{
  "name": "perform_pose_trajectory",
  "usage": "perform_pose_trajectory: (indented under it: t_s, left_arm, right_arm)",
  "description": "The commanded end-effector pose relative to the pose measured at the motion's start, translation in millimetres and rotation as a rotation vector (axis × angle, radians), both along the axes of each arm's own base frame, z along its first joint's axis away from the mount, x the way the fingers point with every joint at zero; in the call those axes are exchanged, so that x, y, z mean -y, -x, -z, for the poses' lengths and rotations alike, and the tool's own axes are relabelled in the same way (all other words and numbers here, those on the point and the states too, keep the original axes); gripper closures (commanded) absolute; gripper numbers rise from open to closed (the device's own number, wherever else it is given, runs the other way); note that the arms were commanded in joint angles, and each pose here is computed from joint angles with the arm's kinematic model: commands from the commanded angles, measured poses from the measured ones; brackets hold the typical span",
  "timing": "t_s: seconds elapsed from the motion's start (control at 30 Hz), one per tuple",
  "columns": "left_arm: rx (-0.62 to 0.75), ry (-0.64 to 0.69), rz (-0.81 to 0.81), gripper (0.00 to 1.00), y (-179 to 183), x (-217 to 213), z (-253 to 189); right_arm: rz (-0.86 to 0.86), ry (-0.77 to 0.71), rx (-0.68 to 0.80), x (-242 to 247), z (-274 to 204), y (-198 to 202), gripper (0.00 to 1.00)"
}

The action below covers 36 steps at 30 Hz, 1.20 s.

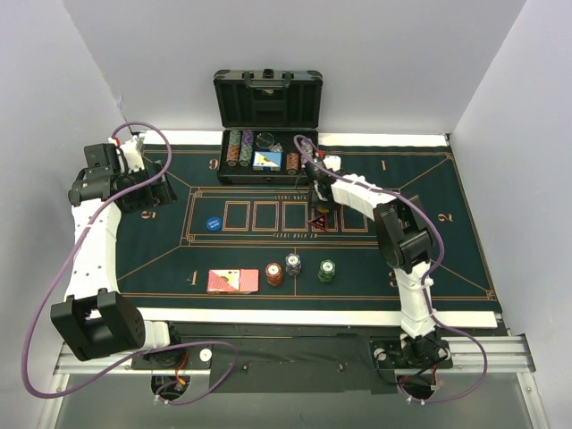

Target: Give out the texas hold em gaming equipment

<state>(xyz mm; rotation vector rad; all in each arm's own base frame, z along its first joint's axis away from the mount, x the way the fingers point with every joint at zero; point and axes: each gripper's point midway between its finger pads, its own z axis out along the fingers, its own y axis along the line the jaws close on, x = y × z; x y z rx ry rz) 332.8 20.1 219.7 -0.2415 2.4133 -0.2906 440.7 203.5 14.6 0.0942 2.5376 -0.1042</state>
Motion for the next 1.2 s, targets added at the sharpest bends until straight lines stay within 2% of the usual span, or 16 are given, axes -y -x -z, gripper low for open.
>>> perform_pose_trajectory:
  t_s: [0.0,0.47,0.6,0.83,0.9,0.93,0.97,1.0,1.07,1.17]
  left_arm:
    - [0.068,-0.007,0.008,0.04,-1.4,-1.3,-20.4]
    - [0.06,-0.009,0.017,0.05,-0.5,-2.1,-19.9]
    - [0.065,-0.005,0.021,0.05,-1.1,-1.5,-21.8]
    - [0.066,0.005,0.024,0.04,-2.2,-0.3,-23.0]
    - [0.064,0.016,0.026,0.04,-2.2,1.7,-22.3]
    - [0.064,0.018,0.028,0.04,-2.2,2.3,-22.5]
    - [0.065,0.023,0.03,0.04,-1.8,3.2,-22.6]
    - [0.068,0.026,0.035,0.04,-1.6,4.2,-23.3]
    - [0.069,0.029,0.063,0.05,0.7,7.6,-23.9]
    - [0.063,0.026,0.074,0.04,3.1,8.2,-23.0]
  right_arm:
    - [0.143,0.113,-0.087,64.4,5.6,6.4,0.73]
    - [0.387,0.055,-0.122,154.2,2.8,-49.2,0.74]
    - [0.435,-0.023,-0.101,160.6,-2.2,-72.6,0.74]
    - [0.495,-0.064,-0.096,170.5,-4.8,-81.5,0.72]
    - [0.486,-0.063,-0.105,170.1,-3.6,-78.7,0.61]
    - [0.477,-0.064,-0.108,169.0,-5.4,-76.2,0.49]
    - [0.459,-0.067,-0.105,164.4,-6.2,-75.3,0.44]
    - [0.441,-0.058,-0.094,163.4,-14.9,-70.7,0.33]
    - [0.397,-0.058,-0.055,154.7,-28.6,-64.8,0.25]
    - [0.337,-0.061,-0.014,135.3,-47.9,-50.9,0.21]
